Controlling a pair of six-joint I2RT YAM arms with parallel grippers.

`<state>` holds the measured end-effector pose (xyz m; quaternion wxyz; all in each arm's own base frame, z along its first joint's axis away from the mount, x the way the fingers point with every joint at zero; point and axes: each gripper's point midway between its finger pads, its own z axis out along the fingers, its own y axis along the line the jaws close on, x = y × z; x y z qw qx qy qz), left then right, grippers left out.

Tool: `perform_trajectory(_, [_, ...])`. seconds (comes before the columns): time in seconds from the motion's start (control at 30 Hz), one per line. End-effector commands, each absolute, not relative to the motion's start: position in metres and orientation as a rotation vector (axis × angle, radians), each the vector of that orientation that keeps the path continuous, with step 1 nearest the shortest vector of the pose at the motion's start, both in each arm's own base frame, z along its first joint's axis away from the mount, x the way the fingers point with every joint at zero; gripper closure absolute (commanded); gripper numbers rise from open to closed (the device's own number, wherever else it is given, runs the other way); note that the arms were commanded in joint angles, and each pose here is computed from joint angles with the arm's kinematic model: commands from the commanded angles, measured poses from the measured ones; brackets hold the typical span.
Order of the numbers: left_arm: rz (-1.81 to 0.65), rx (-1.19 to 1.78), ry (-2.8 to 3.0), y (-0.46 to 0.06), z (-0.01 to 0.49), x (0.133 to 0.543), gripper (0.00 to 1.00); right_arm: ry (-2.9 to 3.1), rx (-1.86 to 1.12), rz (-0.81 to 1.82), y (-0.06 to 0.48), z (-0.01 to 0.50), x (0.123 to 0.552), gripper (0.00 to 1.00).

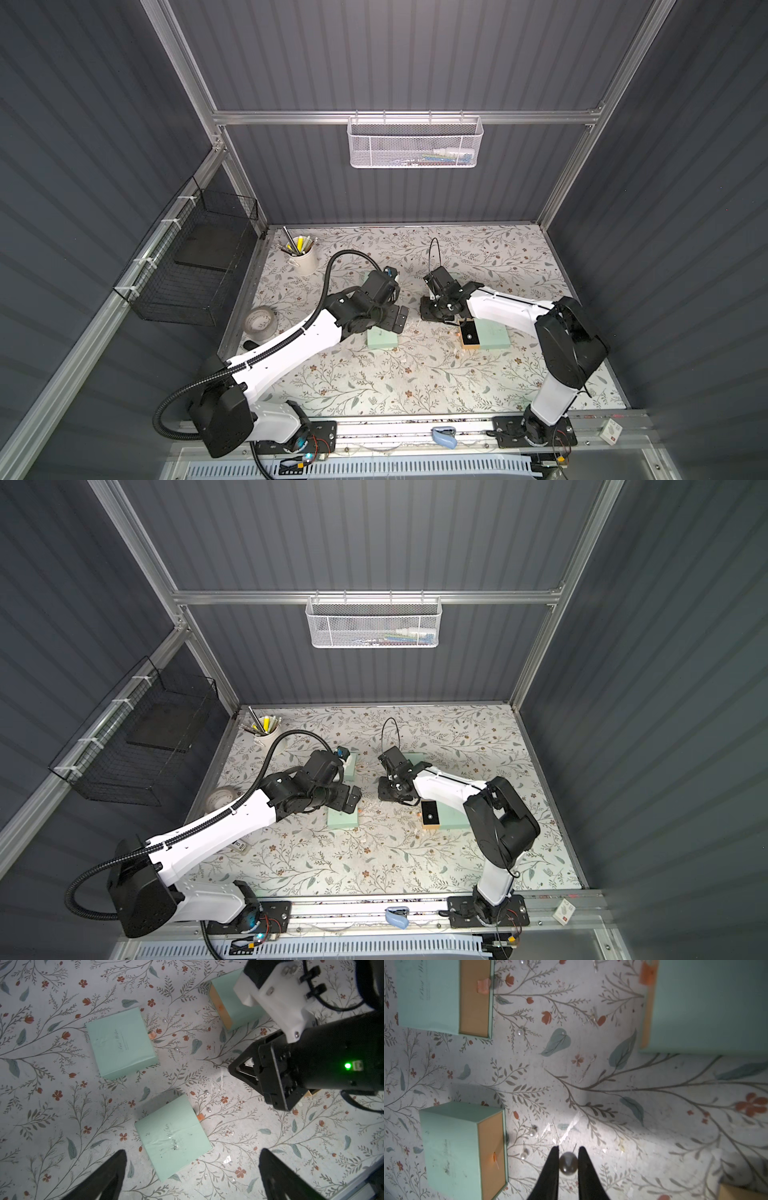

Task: Take out the earrings from the drawer-style jewelry box
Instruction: Place the earring at the center of the board.

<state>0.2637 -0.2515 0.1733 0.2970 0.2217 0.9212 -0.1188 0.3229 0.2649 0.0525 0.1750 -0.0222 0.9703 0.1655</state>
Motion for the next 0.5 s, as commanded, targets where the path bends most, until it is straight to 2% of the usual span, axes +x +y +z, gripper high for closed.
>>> perform_trajectory(0.0, [-0.331,0.566,2.477,-0.253,0.177,0.263,0.0,2.739,-0.05,0.467,0.269,0.052,0.331,0.82])
perform_trajectory(0.47, [-0.336,0.581,2.47,-0.254,0.178,0.263,0.0,2.787,-0.047,0.391,0.264,0.034,0.337,0.8])
